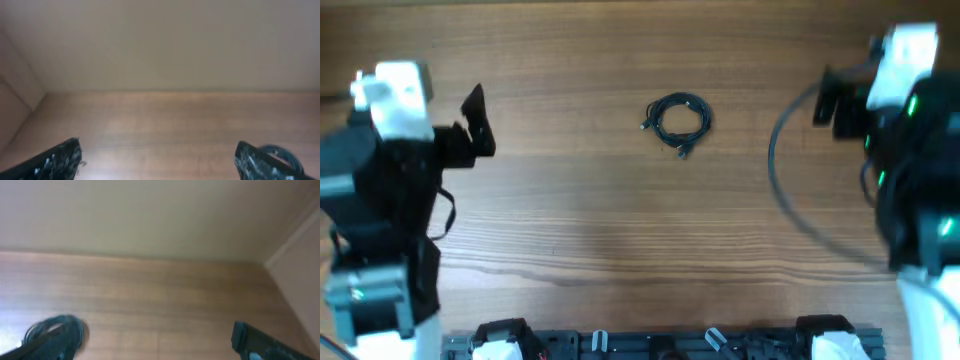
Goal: Untangle cables
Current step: 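Raise both arms and move the grippers toward the black cable coil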
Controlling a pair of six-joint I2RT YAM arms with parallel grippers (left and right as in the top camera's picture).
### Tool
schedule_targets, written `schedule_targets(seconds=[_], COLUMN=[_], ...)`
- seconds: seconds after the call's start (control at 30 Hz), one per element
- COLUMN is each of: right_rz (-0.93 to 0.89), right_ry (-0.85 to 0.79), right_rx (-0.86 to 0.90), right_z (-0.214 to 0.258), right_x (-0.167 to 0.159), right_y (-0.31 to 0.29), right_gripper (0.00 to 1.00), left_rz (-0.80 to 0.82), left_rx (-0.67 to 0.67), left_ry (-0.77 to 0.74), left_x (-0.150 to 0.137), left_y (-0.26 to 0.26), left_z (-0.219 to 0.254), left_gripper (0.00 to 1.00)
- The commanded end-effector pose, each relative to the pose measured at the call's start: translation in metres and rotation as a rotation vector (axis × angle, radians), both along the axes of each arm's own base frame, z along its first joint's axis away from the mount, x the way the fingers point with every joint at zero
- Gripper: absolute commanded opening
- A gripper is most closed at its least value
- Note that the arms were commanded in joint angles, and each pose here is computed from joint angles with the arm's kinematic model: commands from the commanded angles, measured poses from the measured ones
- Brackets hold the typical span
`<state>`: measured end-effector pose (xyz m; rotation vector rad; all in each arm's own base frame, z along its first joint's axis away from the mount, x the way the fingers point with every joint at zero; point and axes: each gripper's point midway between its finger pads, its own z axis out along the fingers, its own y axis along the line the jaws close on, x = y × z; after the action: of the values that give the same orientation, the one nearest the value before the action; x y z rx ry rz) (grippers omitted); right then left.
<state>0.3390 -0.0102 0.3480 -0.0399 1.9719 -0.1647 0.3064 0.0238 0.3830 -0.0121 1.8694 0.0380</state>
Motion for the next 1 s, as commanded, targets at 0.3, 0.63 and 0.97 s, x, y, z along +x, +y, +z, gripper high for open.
schedule_targets(seconds=[0.3,0.63,0.97], right_rz=[0.048,0.146,0.259], right_ry=[0.337,0.537,0.601], right_rx=[0.332,0.370,0.380], right_z=[-0.176,-0.210,-0.186], right_x=[-0.017,-0.001,0.012], right_y=[0.037,0.055,0.055], right_gripper=[1.00,1.00,1.00], left_rz=[-0.324,-0.592,-0.638], left_rx=[-0.319,-0.305,-0.056], left_ry=[0.281,0.432,0.413], left_x=[0.005,0.052,0.138], left_y=[-0.061,-0.157,-0.199], left_z=[-0.171,-0.226,-0.220], left_gripper=[1.00,0.99,1.00])
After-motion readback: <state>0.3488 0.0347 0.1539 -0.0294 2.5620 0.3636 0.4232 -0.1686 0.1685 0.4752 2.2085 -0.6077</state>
